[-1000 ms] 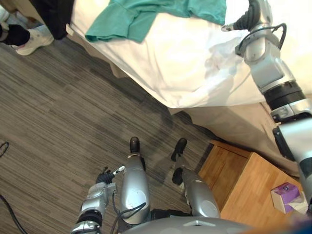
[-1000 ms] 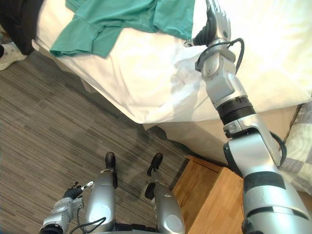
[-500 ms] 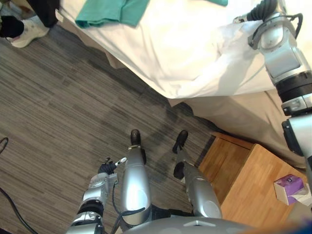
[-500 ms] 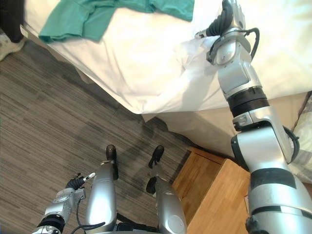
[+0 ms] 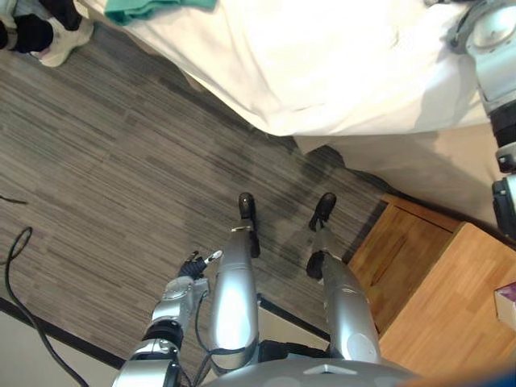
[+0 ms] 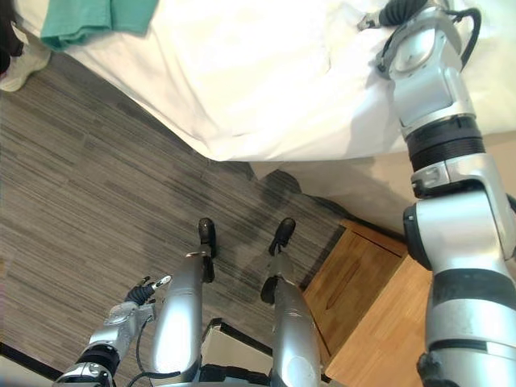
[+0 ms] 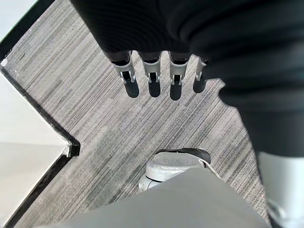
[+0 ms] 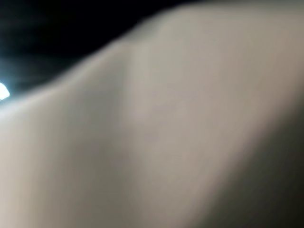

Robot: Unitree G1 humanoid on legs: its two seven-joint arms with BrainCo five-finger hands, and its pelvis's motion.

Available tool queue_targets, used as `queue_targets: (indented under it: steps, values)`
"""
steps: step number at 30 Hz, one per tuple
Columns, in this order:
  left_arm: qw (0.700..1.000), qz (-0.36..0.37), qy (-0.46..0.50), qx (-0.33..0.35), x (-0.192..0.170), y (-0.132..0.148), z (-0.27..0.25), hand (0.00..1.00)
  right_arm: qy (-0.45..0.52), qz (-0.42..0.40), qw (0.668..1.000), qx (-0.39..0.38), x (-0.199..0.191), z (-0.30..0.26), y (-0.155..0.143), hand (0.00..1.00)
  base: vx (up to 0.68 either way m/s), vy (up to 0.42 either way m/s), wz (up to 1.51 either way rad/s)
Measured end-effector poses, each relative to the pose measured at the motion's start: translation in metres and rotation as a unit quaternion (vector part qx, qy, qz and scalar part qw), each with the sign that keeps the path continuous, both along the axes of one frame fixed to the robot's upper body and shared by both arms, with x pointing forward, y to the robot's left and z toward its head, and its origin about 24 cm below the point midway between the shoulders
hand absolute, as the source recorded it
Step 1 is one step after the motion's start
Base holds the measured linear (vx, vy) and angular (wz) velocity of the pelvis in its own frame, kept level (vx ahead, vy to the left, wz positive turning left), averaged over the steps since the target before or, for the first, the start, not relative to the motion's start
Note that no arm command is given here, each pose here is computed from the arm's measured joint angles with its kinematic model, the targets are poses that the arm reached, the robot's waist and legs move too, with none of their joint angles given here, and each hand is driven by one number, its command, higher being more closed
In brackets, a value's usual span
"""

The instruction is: Tidy the bed and pick cloth on bed and put in laundry

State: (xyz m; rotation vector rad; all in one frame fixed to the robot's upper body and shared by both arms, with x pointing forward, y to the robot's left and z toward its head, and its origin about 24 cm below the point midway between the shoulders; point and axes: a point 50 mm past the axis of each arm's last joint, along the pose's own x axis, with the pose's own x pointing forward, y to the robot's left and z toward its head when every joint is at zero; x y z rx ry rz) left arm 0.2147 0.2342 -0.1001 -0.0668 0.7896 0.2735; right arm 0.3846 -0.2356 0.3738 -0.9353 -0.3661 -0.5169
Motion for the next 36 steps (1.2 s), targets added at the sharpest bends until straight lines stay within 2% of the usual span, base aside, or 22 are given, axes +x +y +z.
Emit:
queue_targets:
  steps: [4, 11, 18, 22, 23, 29, 33, 36]
  values:
    - [1.0, -0.003, -0.004, 0.0, 0.002, -0.001, 0.001, 0.0, 0.001, 0.002, 1.0, 0.0, -0.002, 0.0, -0.005, 1.0, 0.0, 0.0, 0.0]
    - [1.0, -0.007, 0.0, -0.004, 0.004, -0.002, 0.002, 0.0, -0.025, 0.06, 0.997, 0.042, -0.008, -0.012, -0.002, 1.0, 0.01, 0.003, -0.1]
    - [1.0, -0.003, 0.008, -0.001, 0.001, 0.003, 0.003, 0.0, -0.054, 0.038, 0.991, 0.12, -0.026, -0.068, -0.035, 1.0, 0.0, 0.015, -0.22]
    - [1.0, 0.015, 0.026, 0.0, -0.011, 0.012, -0.001, 0.0, -0.043, 0.007, 0.98, 0.196, -0.038, -0.119, -0.056, 1.0, 0.02, -0.004, -0.21]
    - [0.999, 0.017, 0.03, 0.002, -0.013, 0.013, -0.003, 0.0, -0.036, -0.001, 0.977, 0.212, -0.039, -0.132, -0.059, 0.0, 0.04, 0.002, -0.22]
    - [0.996, 0.023, 0.082, 0.002, -0.048, 0.013, -0.02, 0.0, 0.004, -0.041, 0.931, 0.363, -0.061, -0.228, -0.068, 0.0, 0.05, 0.026, -0.2]
    - [0.993, 0.032, 0.112, -0.002, -0.066, 0.012, -0.03, 0.0, -0.021, -0.073, 0.865, 0.496, -0.091, -0.283, -0.073, 0.0, 0.05, 0.029, -0.18]
    - [0.991, 0.04, 0.128, -0.004, -0.076, 0.009, -0.035, 0.0, -0.039, -0.12, 0.828, 0.546, -0.123, -0.319, -0.078, 0.0, 0.03, 0.019, -0.11]
